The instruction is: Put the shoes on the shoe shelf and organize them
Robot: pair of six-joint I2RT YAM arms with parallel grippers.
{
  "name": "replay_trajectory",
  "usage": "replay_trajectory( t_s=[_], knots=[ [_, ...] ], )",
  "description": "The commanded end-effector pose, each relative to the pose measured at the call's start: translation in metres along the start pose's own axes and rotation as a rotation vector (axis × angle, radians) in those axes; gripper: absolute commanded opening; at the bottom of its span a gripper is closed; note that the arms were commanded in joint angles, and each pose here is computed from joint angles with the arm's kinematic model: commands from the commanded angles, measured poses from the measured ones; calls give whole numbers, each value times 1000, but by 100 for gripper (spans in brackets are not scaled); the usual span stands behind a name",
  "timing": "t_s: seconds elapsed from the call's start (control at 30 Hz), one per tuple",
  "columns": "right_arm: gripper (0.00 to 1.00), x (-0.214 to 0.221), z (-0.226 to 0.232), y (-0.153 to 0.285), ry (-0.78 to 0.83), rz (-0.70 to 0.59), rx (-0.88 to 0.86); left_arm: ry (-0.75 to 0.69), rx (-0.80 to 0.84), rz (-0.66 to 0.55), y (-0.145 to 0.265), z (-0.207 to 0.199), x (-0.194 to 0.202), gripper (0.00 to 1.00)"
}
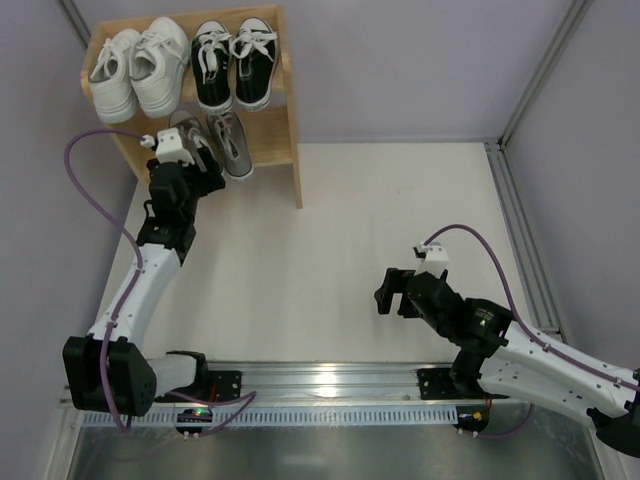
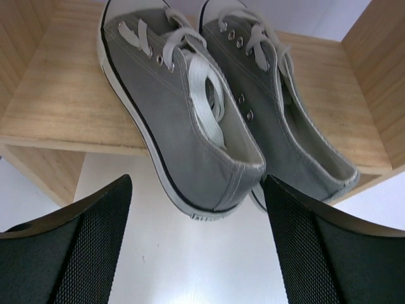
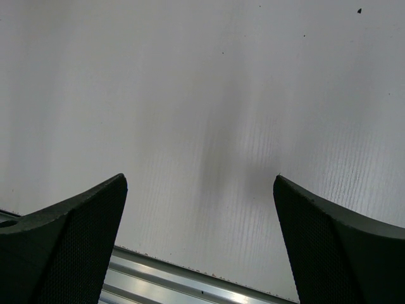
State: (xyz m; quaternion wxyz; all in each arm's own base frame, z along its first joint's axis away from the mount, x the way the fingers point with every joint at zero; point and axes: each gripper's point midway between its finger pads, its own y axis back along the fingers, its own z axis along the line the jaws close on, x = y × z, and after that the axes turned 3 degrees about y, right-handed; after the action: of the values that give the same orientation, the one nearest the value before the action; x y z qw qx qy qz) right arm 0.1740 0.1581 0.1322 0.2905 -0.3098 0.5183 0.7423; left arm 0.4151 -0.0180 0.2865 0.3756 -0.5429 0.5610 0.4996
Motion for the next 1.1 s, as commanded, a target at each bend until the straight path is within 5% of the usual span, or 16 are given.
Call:
replay_trajectory(
  t_s=[0.0,0.17,0.53,0.7,0.77,1.07],
  knots=[
    [97,-11,3,1,-1,-34,0,20,-37,-64,-12,-2,-27,82],
    [97,-11,4,0,4,-34,3,16,-37,-36,-29,-7,-20,76],
    [97,-11,3,-2,14,-30,10,-31,-12,3,-21,-4,2,36],
    [97,-10,5,-3,15,-31,4,-123,50,-18,-10,-9,-16,26],
    [97,-11,5,-3,16,-32,1,-139,74,-12,-11,-8,-22,1],
    [97,-12,2,1,18,-41,-4,-210,252,92,-19,-17,-10,0]
  ],
)
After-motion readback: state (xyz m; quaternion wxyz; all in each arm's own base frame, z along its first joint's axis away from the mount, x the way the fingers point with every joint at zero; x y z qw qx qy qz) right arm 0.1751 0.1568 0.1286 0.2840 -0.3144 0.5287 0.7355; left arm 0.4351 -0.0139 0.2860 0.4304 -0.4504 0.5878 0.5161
